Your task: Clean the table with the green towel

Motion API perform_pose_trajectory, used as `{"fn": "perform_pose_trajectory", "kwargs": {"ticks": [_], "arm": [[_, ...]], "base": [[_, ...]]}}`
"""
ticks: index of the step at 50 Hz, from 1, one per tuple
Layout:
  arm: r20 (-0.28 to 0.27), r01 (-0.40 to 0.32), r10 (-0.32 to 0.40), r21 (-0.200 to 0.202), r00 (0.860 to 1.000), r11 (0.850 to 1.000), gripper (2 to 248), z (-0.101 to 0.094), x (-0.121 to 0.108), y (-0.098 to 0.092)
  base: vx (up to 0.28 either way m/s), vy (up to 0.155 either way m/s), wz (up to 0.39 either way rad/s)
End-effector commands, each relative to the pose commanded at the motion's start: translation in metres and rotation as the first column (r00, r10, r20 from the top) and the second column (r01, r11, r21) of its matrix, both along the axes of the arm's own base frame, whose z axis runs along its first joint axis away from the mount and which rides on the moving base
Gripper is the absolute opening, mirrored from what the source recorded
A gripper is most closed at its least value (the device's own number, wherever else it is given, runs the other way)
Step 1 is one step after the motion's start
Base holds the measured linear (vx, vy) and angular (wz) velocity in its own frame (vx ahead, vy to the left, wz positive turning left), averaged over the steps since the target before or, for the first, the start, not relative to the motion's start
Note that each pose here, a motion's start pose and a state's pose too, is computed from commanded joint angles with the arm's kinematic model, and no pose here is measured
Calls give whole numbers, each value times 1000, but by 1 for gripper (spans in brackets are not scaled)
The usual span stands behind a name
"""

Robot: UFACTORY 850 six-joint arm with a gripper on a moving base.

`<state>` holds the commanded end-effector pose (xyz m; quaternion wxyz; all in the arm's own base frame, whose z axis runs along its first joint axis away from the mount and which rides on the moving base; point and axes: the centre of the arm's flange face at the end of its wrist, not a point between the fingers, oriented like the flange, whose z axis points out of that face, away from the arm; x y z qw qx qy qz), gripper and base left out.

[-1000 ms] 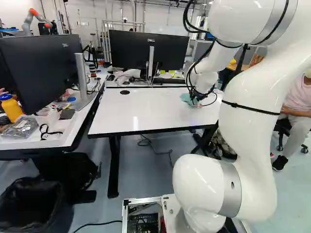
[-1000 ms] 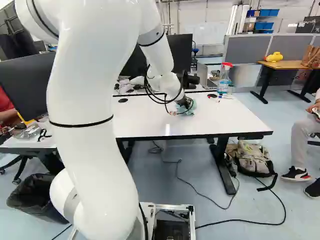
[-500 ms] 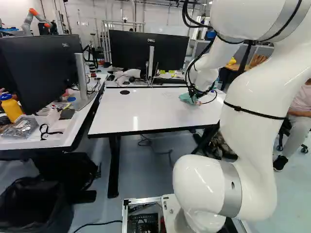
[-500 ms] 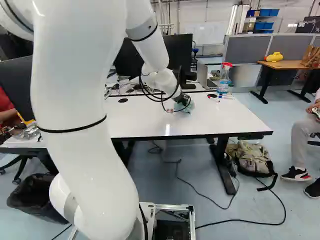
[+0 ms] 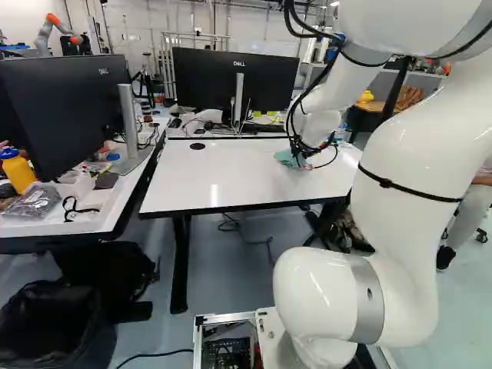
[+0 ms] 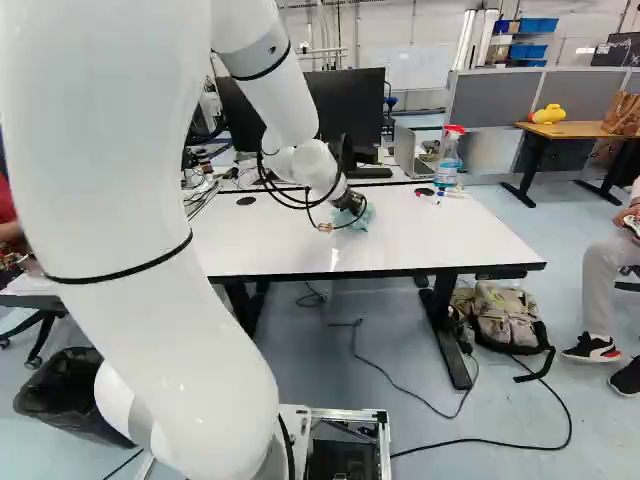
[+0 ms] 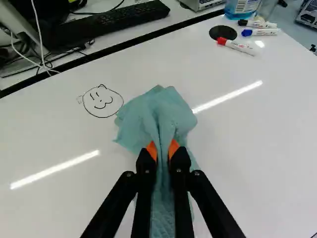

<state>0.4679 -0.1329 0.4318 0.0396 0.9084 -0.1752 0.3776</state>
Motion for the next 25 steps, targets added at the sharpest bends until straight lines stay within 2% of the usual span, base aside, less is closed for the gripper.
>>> {"fn": "perform_pose_trajectory", "kwargs": {"ticks": [16,25], "arm": [[-5,-36,36,1,999,999,45,0,-23,23],[-6,-38,38,2,999,999,45,0,-25,25]], "base": [[0,0,0],[0,0,0]]}}
